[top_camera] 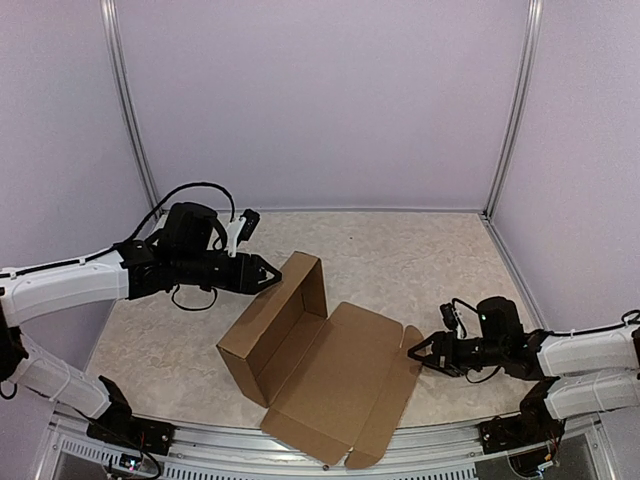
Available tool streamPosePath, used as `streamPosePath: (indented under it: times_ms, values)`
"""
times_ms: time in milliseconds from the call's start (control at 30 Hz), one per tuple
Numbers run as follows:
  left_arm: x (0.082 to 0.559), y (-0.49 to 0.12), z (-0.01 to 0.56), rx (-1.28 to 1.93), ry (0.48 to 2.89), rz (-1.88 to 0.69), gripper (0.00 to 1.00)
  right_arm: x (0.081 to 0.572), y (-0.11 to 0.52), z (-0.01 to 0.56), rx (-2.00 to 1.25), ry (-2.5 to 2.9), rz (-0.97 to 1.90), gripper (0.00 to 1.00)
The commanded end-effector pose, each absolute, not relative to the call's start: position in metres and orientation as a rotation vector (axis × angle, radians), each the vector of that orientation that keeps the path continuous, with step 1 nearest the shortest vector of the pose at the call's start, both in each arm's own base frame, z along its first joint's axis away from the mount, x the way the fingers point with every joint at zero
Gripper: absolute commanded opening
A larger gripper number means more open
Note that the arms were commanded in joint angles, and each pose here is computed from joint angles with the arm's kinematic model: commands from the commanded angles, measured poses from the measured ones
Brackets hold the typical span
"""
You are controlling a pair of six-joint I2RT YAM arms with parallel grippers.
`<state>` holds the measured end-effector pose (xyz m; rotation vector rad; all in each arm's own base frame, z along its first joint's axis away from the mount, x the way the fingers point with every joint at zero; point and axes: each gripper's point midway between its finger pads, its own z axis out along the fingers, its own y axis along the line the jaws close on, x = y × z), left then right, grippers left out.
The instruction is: Fold the paper box
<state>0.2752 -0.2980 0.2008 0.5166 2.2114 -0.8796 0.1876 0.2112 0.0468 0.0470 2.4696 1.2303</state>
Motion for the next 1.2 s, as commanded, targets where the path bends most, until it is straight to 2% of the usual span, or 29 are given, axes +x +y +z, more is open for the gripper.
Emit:
streamPosePath:
  times_ms: [0, 400, 600, 900, 1033, 1167]
  values:
    - [0.276, -0.297, 0.192, 0.504, 2.223, -0.875, 0.47, 0.195, 0.217, 0.068, 0.06, 2.35, 1.323, 0.66]
    - [0.274, -0.293, 0.183, 0.483, 2.241, -0.878, 0.47, 0.208, 0.224, 0.089, 0.085, 2.228, 1.402, 0.64]
    - [0.274, -0.292, 0.181, 0.476, 2.243, -0.88, 0.47, 0.213, 0.225, 0.075, 0.108, 2.288, 1.346, 0.58]
    - [0.273, -0.294, 0.177, 0.475, 2.245, -0.893, 0.47, 0.218, 0.232, 0.06, 0.141, 2.321, 1.326, 0.54]
    - [0.273, -0.294, 0.177, 0.474, 2.244, -0.897, 0.46, 0.218, 0.236, 0.054, 0.157, 2.327, 1.349, 0.51]
    - [0.273, -0.294, 0.177, 0.474, 2.243, -0.9, 0.46, 0.219, 0.243, 0.056, 0.145, 2.304, 1.397, 0.42]
